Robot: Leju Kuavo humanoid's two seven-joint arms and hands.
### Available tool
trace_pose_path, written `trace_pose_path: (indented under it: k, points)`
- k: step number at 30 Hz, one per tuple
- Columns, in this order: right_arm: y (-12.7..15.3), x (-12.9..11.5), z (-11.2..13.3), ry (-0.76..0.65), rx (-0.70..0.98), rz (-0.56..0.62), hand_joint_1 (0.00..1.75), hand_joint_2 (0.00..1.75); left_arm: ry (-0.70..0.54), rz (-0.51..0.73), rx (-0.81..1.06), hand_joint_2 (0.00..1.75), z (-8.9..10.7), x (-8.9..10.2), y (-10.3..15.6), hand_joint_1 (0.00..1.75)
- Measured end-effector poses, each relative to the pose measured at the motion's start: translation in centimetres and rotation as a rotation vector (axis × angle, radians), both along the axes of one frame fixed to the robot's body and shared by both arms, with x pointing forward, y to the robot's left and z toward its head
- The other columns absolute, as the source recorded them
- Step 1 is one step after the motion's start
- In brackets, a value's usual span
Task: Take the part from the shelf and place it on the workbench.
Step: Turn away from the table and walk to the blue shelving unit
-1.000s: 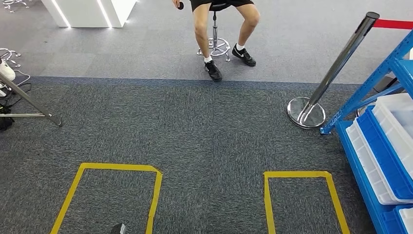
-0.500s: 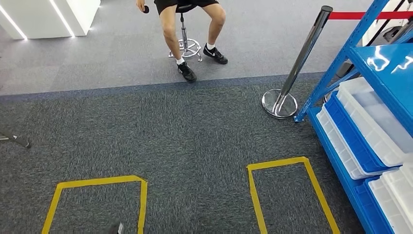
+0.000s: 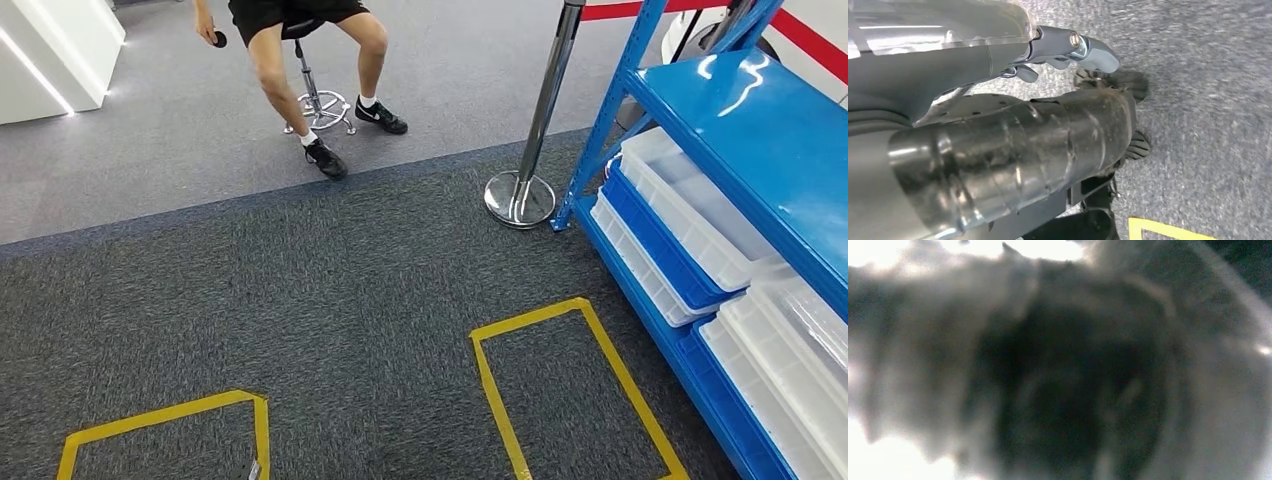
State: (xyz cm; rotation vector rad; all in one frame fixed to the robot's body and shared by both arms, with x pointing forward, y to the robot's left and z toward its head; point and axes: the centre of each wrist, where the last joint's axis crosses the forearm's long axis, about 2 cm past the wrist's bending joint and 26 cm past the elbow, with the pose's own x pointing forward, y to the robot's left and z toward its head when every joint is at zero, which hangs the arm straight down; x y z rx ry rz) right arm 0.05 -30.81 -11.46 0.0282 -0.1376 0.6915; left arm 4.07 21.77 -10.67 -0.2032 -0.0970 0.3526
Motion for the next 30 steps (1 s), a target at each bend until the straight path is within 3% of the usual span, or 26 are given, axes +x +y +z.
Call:
trace_pose_path:
  k: [30]
  points:
    - [-0.21,-0.04,0.00,-0.009,0.006,-0.002,0.00,0.00,0.033,0.000,-0.011,0.00,0.02,-0.24,-0.30,0.00]
